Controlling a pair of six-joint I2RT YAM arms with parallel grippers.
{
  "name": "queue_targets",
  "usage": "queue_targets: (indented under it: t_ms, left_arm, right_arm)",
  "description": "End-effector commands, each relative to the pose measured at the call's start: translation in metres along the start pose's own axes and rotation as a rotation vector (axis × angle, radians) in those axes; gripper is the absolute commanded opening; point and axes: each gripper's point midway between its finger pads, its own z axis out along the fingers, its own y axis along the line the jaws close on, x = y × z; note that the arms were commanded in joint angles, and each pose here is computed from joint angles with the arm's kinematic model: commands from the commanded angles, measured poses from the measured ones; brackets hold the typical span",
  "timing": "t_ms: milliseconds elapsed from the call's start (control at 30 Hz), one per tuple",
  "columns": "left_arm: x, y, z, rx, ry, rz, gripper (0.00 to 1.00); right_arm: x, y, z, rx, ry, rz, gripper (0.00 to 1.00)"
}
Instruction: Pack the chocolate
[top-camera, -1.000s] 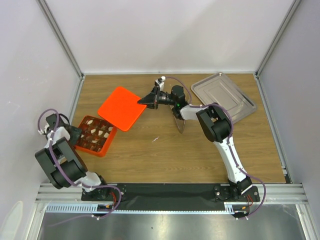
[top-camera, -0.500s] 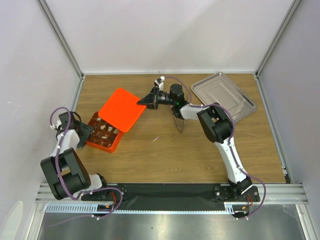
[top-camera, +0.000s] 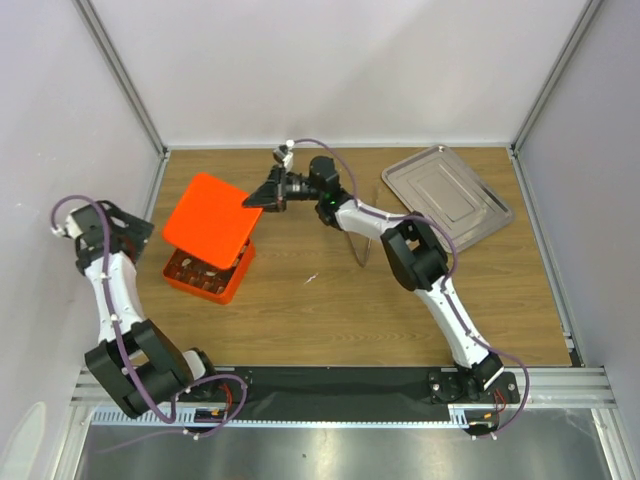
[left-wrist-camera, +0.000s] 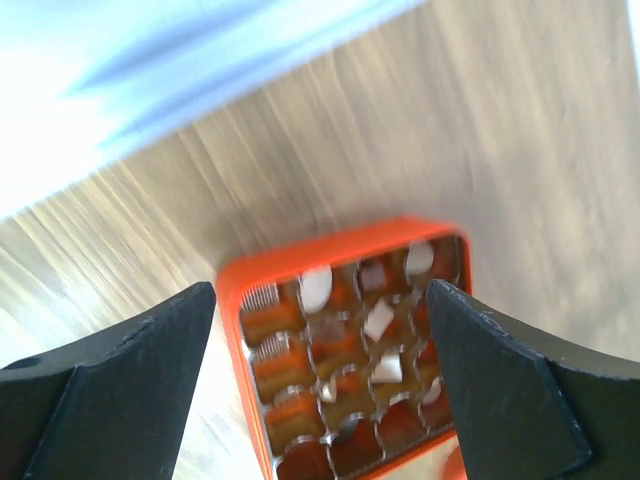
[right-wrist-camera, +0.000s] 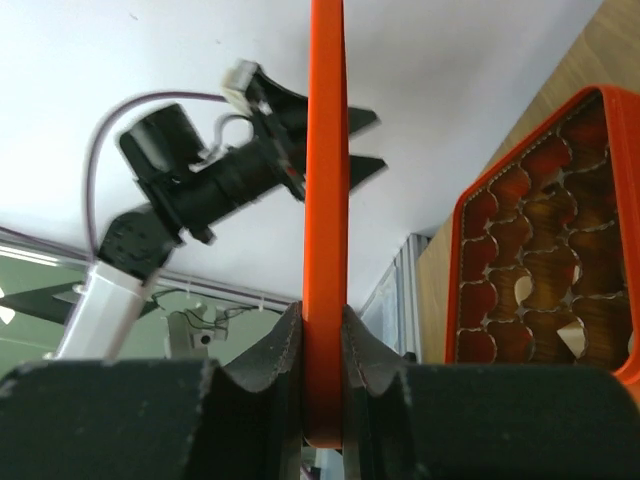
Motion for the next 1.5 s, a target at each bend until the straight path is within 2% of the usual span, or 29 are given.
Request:
queue_targets:
  t_ms: [0, 200, 400, 633, 1033, 1267, 1467]
  left_arm:
    - [-0.023, -0.011, -0.009, 0.089, 0.007, 0.058, 0.93]
    - [-0.014, -0.032, 0.001, 0.235, 0.066, 0.106, 0.91]
    - [-0.005, -0.022, 0.007, 0.242, 0.025, 0.126, 0.93]
    - [0.024, -0.010, 0.025, 0.250, 0.091, 0.134, 0.92]
    - [0.039, -0.005, 0.029, 0.253, 0.150, 0.136, 0.87]
    - [0.044, -0.004, 0.028, 0.251, 0.168, 0.143, 0.87]
    - [0.047, 0.000, 0.028, 0.233, 0.178, 0.145, 0.86]
  right_arm:
    - [0.020, -0.022, 0.022, 0.021, 0.077, 0.015, 0.00]
    - [0.026, -0.039, 0.043, 0.048, 0.092, 0.018, 0.00]
    - [0.033, -0.060, 0.060, 0.068, 0.111, 0.016, 0.00]
    - [0.036, -0.097, 0.058, 0.124, 0.086, 0.076, 0.00]
    - [0.032, -0.105, 0.051, 0.139, 0.059, 0.073, 0.00]
    - [0.019, -0.102, 0.043, 0.141, 0.026, 0.065, 0.05]
    - [0.017, -0.105, 0.039, 0.150, 0.017, 0.059, 0.18]
